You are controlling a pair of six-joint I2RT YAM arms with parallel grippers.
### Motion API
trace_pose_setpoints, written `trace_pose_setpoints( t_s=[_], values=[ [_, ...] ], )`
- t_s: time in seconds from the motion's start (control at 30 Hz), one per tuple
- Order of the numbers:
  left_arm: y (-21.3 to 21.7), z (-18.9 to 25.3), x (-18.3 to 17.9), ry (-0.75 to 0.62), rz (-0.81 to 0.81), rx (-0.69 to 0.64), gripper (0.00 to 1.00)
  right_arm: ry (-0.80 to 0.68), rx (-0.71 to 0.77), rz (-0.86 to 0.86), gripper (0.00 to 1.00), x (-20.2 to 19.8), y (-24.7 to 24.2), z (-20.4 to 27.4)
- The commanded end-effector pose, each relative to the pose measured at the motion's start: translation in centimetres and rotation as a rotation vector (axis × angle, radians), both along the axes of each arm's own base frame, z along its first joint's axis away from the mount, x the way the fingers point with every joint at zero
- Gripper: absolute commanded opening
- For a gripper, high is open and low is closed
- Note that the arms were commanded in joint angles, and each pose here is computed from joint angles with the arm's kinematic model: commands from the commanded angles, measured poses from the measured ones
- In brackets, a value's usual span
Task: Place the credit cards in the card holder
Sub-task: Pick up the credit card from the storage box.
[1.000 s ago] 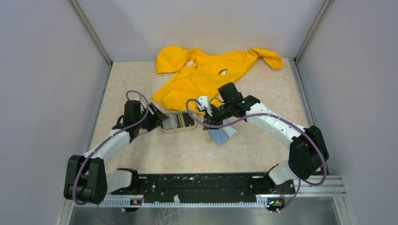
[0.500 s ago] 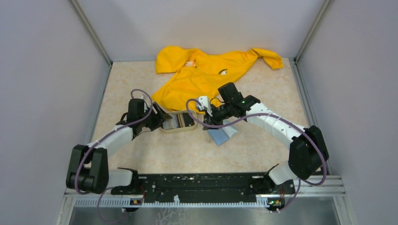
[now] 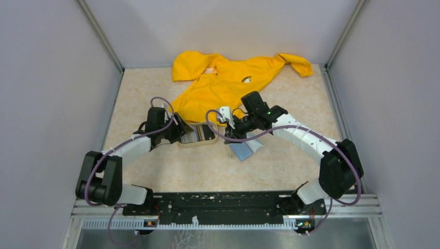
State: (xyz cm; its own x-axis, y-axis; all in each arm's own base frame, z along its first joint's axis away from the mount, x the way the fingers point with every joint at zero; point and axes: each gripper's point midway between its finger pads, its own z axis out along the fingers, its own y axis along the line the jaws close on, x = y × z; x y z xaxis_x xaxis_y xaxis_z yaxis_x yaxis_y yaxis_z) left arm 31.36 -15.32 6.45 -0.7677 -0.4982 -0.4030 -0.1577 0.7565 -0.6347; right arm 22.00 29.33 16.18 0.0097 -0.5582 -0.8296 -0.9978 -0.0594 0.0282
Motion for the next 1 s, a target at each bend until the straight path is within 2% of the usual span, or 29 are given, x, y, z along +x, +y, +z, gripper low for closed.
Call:
trace_pose_setpoints(
  t_s=[0.0, 0.23, 0.4, 0.7, 0.8, 0.97],
  values=[
    [-0.1, 2.1, 0.5, -0.059, 0.013, -0.012, 0.66, -0.053, 0.062, 0.019, 0.25, 0.1, 0.1, 1.8],
    [-0.3, 4.6, 0.4, -0.121, 0.015, -0.049, 0.6, -0.053, 0.065, 0.019, 0.25, 0.1, 0.1, 1.8],
    [0.0, 4.1, 0.3, -0.109, 0.027, -0.03, 0.57, -0.054, 0.07, 0.019, 0.25, 0.2, 0.0, 2.0],
    [0.9, 1.3, -0.1, -0.022, 0.04, 0.038, 0.39, -0.056, 0.073, 0.018, 0.25, 0.1, -0.1, 2.1],
    [1.2, 0.9, -0.2, -0.014, 0.047, 0.061, 0.36, -0.056, 0.073, 0.017, 0.25, 0.2, -0.1, 2.1],
    [1.9, 1.0, -0.4, -0.019, 0.062, 0.094, 0.24, -0.055, 0.074, 0.016, 0.25, 0.2, -0.1, 2.1]
  ],
)
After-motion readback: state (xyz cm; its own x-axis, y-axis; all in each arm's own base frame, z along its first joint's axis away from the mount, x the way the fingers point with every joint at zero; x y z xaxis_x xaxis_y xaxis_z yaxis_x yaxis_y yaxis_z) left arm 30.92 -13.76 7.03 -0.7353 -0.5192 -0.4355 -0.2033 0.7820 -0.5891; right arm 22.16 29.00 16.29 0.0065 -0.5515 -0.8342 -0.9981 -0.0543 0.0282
